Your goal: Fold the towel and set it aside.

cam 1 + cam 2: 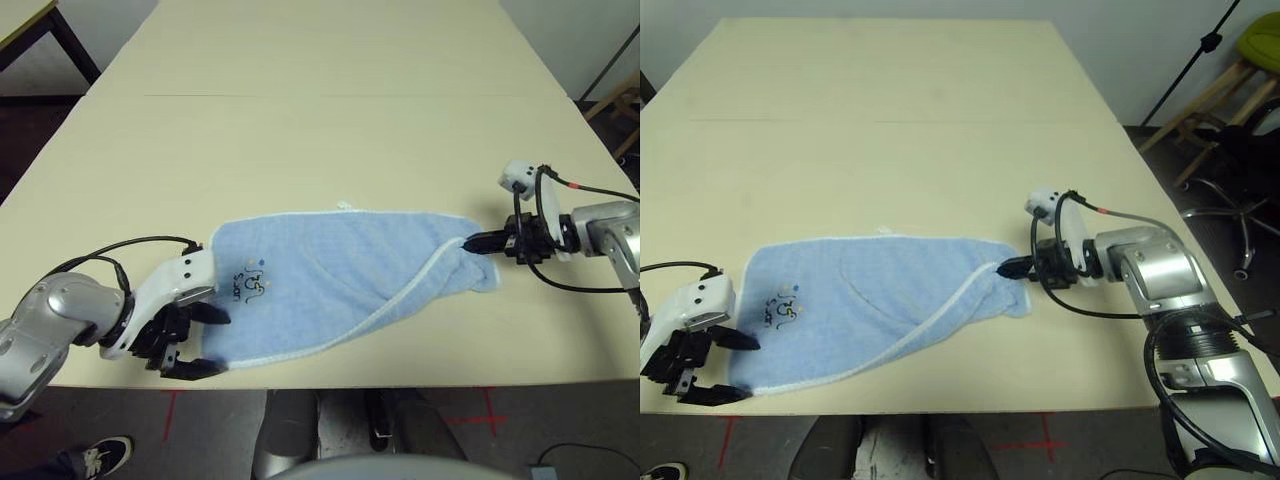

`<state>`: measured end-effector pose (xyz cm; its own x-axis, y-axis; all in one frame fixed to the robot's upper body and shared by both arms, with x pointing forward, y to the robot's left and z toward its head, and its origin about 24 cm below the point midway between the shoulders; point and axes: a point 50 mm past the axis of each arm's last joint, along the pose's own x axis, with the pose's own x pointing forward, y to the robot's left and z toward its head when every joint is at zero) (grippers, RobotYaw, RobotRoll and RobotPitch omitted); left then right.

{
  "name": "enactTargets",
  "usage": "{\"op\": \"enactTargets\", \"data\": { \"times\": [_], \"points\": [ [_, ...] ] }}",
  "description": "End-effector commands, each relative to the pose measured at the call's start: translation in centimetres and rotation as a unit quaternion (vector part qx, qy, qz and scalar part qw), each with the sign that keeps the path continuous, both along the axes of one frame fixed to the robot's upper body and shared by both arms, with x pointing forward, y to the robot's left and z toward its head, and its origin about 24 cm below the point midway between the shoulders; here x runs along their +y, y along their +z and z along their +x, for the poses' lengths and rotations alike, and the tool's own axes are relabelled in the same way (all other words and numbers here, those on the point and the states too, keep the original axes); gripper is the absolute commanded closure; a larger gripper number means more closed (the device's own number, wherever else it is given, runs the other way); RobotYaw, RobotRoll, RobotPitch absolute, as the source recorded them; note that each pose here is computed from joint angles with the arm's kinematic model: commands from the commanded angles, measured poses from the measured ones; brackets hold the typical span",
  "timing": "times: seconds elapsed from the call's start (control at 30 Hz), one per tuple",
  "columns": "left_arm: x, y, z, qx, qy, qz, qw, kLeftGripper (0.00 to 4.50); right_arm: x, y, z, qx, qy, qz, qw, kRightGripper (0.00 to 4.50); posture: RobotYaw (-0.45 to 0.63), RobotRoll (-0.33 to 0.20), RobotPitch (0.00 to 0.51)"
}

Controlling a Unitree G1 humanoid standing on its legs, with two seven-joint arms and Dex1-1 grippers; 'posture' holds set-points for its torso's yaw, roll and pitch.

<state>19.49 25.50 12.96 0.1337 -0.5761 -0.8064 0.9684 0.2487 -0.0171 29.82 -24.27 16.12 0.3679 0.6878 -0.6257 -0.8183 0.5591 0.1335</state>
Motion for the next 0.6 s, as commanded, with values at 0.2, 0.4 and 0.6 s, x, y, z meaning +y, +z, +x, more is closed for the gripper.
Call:
{"op": "enactTargets", "data": {
  "times": [0.2, 0.4, 0.6],
  "points": [
    [0.0, 1.7, 1.8, 0.010, 0.038, -0.065, 0.997, 4.47, 0.2, 0.8, -0.5, -0.006, 0.023, 0.004, 1.000, 4.50, 0.21, 0.000, 0.118],
    [0.4, 4.6, 3.8, -0.014, 0.053, -0.108, 0.993, 4.47, -0.1, 1.1, -0.6, -0.009, 0.025, -0.001, 1.000, 4.50, 0.20, 0.000, 0.111],
    [0.8, 5.5, 5.1, -0.029, 0.059, -0.116, 0.991, 4.47, -0.5, 1.2, -0.5, -0.013, 0.018, -0.003, 1.000, 4.50, 0.19, 0.000, 0.111]
  ]
}}
